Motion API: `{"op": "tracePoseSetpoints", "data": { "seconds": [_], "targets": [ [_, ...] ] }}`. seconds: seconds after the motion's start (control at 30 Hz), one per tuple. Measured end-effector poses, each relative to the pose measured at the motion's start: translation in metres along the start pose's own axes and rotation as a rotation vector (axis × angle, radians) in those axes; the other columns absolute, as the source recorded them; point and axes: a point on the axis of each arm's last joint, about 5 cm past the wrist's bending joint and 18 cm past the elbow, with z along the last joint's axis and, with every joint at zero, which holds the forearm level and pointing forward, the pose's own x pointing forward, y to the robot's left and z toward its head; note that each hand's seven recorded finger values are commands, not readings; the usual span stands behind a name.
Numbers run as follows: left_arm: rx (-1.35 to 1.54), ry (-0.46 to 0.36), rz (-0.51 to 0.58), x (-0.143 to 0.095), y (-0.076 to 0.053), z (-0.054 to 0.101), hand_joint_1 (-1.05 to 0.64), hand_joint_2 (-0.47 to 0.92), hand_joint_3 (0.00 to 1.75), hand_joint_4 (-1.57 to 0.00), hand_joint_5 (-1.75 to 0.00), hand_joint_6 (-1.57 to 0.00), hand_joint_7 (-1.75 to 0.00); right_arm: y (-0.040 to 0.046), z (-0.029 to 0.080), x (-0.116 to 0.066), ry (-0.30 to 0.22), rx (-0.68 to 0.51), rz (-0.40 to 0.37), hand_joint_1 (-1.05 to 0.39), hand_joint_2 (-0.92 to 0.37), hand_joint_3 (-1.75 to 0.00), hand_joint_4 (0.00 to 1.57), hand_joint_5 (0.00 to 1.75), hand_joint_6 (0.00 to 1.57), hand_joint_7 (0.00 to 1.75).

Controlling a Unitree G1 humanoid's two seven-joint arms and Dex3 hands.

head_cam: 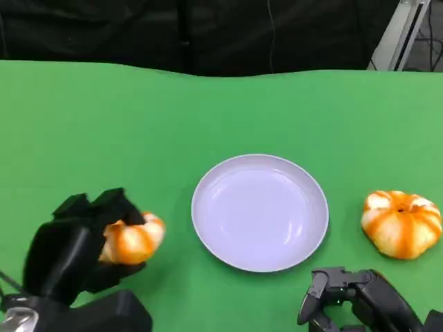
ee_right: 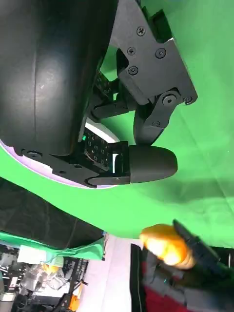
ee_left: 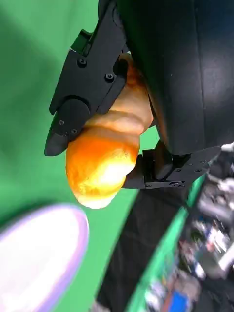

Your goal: Grasp the bread from the table and place it into the plate.

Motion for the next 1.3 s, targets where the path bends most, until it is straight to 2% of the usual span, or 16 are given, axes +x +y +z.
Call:
{"op": "tracePoseSetpoints", "data": {
  "seconds": [0.3,0.5,0.77,0.97,1.3],
  "targets": [
    [-0.050,-0.063,0.000,0.008,-0.009,0.022,-0.08,0.84,0.00,-0.57,-1.75,-0.45,-1.75,0.0009,0.000,0.000,0.001,0.001,0.000,-0.11,-0.65,-0.91,0.84,1.43,0.88,1.13],
    [-0.088,-0.149,-0.013,0.024,-0.018,0.043,-0.08,0.83,0.00,-0.57,-1.75,-0.46,-1.75,0.0022,0.000,0.000,-0.001,0.002,-0.001,-0.12,-0.65,-0.90,0.84,1.44,0.89,1.13],
    [-0.101,-0.171,-0.039,0.031,-0.023,0.049,-0.06,0.83,0.00,-0.58,-1.75,-0.46,-1.75,0.0032,0.000,0.000,-0.001,0.001,-0.004,-0.11,-0.65,-0.90,0.85,1.43,0.89,1.11],
    [-0.116,-0.207,-0.065,0.053,-0.025,0.058,-0.09,0.82,0.00,-0.58,-1.75,-0.47,-1.75,0.0044,0.000,0.000,0.001,-0.004,-0.010,-0.12,-0.64,-0.93,0.86,1.43,0.91,1.09],
    [-0.120,-0.231,-0.150,0.070,-0.034,0.064,-0.07,0.82,0.00,-0.55,-1.75,-0.48,-1.68,0.0065,-0.001,0.000,0.001,-0.003,-0.018,-0.12,-0.62,-0.97,0.86,1.45,0.92,1.09]
  ]
}}
